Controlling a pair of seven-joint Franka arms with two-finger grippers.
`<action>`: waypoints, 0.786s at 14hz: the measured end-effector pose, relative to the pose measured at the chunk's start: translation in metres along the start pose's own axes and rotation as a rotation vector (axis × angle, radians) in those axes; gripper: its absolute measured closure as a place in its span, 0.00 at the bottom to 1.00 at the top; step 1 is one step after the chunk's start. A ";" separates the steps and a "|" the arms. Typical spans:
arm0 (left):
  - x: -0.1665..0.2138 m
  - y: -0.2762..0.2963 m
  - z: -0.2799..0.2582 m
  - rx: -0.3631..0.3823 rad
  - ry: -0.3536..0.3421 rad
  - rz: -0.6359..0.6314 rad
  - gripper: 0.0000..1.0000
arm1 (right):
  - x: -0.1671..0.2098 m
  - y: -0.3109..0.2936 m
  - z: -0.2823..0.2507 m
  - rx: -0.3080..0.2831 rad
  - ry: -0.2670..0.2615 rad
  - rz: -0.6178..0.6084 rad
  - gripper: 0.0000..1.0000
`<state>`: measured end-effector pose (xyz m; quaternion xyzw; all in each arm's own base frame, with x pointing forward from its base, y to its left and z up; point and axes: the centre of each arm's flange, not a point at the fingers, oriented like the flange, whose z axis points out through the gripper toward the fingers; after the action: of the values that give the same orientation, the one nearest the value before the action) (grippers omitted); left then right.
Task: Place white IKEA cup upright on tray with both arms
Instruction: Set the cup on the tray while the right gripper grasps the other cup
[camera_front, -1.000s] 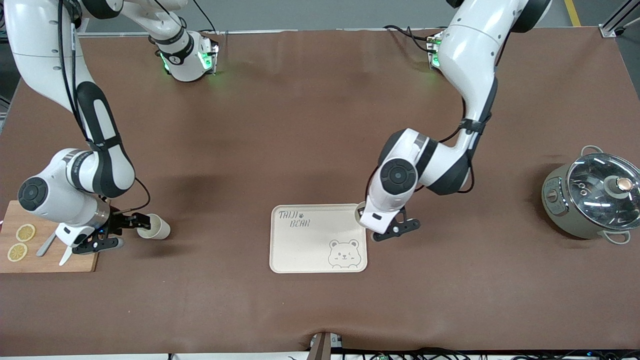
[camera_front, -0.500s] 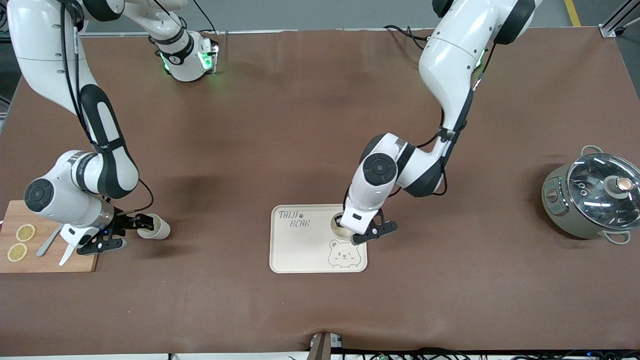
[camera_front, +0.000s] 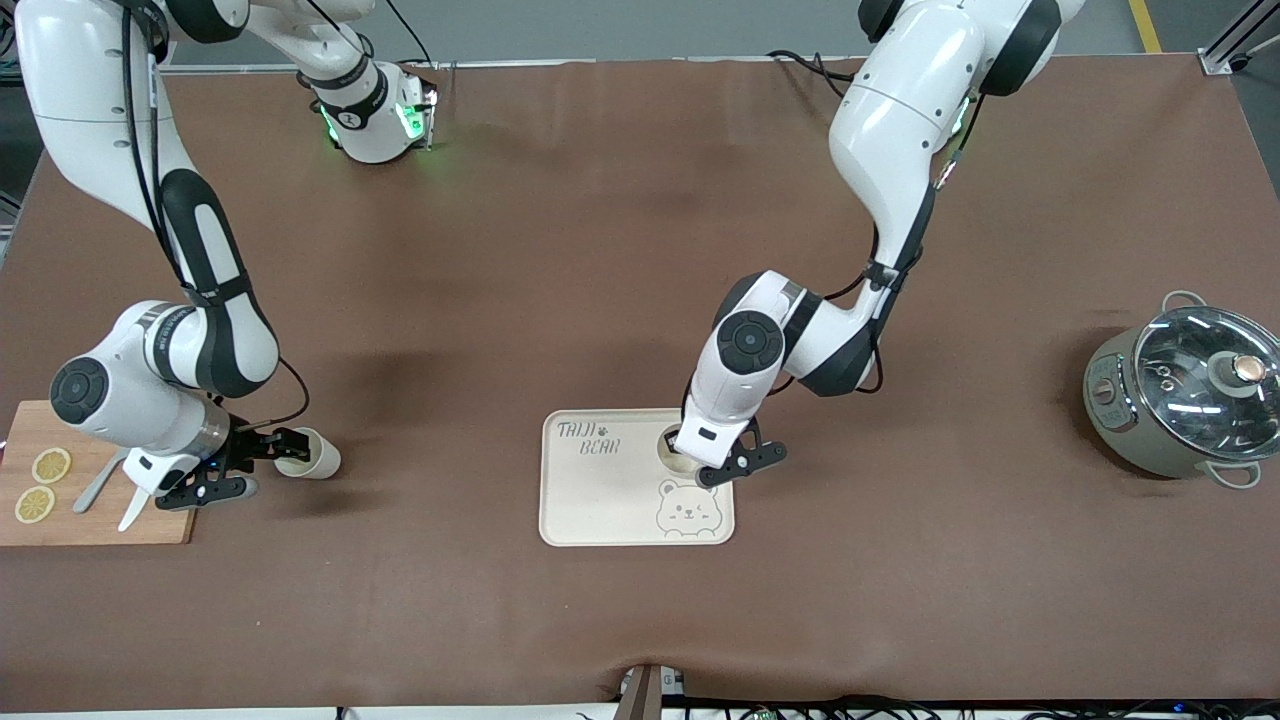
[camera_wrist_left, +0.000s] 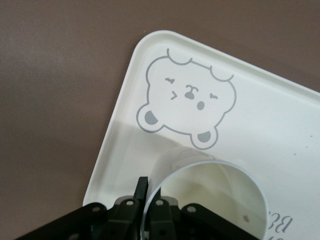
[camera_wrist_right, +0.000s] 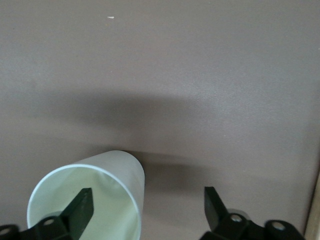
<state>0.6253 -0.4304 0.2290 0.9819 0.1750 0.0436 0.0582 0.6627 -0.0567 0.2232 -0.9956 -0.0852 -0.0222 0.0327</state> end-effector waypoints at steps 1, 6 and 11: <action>-0.001 -0.001 0.005 0.005 -0.004 0.000 0.95 | 0.000 -0.002 0.000 0.003 0.000 -0.002 0.19; -0.003 -0.004 0.017 0.018 -0.013 0.000 0.95 | 0.001 -0.005 0.001 0.006 0.002 -0.004 0.60; -0.006 -0.002 0.017 0.018 -0.013 0.013 0.84 | 0.003 -0.009 0.001 0.009 0.003 -0.009 0.94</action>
<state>0.6211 -0.4323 0.2114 0.9837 0.1689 0.0359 0.0501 0.6637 -0.0478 0.2233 -0.9950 -0.0899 -0.0234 0.0372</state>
